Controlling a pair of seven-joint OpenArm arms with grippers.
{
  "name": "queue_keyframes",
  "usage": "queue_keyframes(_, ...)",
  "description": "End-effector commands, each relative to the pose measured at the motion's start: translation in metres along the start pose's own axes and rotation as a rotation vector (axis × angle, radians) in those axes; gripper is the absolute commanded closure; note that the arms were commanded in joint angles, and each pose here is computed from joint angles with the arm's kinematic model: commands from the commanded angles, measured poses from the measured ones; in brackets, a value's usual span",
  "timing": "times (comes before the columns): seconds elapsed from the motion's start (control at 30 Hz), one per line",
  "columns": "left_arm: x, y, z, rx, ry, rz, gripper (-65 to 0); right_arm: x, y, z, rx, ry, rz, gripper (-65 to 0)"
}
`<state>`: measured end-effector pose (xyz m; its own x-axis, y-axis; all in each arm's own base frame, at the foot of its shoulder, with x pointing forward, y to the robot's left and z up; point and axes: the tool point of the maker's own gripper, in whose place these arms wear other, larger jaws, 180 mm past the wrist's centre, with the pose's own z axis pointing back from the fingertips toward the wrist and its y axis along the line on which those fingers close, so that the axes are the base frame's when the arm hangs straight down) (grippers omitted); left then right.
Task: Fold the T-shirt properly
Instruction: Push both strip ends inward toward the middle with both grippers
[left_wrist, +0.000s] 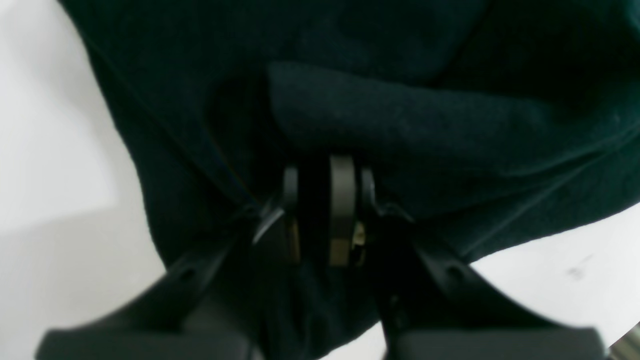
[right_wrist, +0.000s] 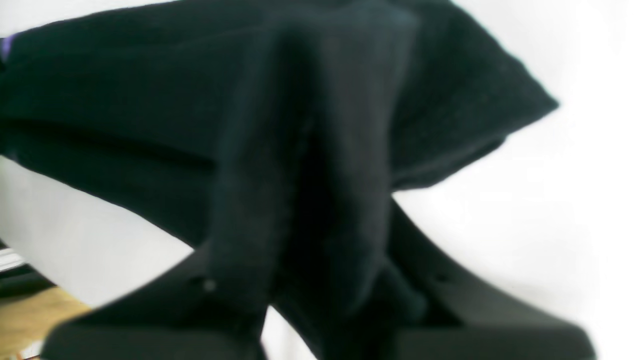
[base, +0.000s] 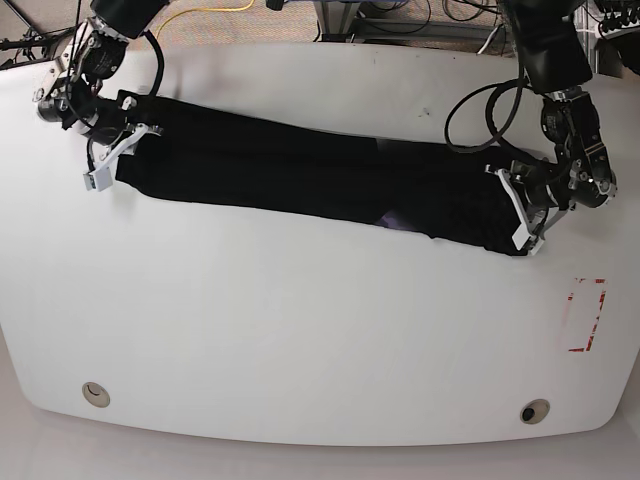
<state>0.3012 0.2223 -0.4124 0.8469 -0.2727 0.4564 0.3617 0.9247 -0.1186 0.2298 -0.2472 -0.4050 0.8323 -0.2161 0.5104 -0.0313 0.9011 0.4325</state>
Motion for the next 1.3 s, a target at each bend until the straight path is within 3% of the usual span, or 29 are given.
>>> queue_keyframes(0.0, 0.000, -0.005, -0.002, 0.000, 0.021, -0.022, -6.8, 0.023, -0.011, 0.019, -0.048, -0.045, 0.069, 0.0)
queue_keyframes(0.17, 0.001, -0.025, -0.013, -0.041, 0.042, -0.066, -6.8, 0.040, -0.011, 0.035, -0.091, -0.044, 0.171, 0.0)
queue_keyframes(0.43, -0.009, -0.058, -0.027, -0.105, 0.069, -0.093, -6.8, 0.059, 0.021, 0.038, -0.086, -0.018, 0.351, 0.0)
queue_keyframes(0.7, -0.018, -0.070, -0.032, -0.133, 0.083, -0.081, -6.8, 0.064, 0.052, 0.019, -0.013, -0.054, 0.325, 0.0)
queue_keyframes(1.1, -0.019, -0.069, -0.032, -0.131, 0.086, -0.081, -6.8, 0.051, 0.126, -0.025, 0.182, -0.075, 0.265, 0.0)
queue_keyframes(1.27, -0.020, -0.068, -0.032, -0.129, 0.086, -0.082, -6.8, 0.041, 0.139, -0.041, 0.161, -0.033, 0.289, 0.0)
